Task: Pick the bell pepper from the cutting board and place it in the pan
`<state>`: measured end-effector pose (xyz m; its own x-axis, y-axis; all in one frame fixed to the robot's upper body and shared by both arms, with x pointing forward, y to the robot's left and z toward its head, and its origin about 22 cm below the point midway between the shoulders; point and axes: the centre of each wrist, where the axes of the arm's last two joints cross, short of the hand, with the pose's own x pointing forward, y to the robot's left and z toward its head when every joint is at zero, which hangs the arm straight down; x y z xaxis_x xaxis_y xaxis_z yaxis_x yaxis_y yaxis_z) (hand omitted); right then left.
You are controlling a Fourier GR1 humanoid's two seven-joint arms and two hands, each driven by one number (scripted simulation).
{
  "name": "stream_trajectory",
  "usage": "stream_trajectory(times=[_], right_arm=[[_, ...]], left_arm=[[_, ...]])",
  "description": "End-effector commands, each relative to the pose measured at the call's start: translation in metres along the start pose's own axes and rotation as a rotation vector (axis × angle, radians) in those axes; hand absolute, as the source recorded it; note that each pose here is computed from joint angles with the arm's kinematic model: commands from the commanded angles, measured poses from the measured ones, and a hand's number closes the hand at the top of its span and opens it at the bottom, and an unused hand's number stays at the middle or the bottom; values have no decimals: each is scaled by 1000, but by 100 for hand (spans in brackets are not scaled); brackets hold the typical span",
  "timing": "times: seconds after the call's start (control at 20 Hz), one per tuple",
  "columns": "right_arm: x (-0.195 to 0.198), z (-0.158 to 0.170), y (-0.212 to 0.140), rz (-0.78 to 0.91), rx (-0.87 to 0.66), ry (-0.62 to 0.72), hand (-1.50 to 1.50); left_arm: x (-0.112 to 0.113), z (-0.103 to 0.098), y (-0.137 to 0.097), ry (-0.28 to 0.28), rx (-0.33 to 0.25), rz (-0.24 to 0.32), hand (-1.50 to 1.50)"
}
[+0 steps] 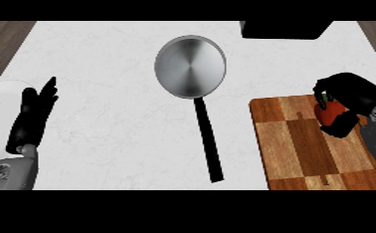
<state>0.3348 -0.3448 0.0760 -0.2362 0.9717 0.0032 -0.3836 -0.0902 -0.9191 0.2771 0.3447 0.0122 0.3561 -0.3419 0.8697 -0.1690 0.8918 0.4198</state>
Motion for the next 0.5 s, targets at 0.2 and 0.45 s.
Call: stream_trajectory(times=[0.2, 0.45], right_arm=[[-47, -17, -60, -5, -46, -283, 150], [-45, -33, -73, -87, -316, -416, 150]], left_arm=[[11, -2, -11, -45, -45, -6, 0], [4, -2, -5, -30, -48, -10, 0]])
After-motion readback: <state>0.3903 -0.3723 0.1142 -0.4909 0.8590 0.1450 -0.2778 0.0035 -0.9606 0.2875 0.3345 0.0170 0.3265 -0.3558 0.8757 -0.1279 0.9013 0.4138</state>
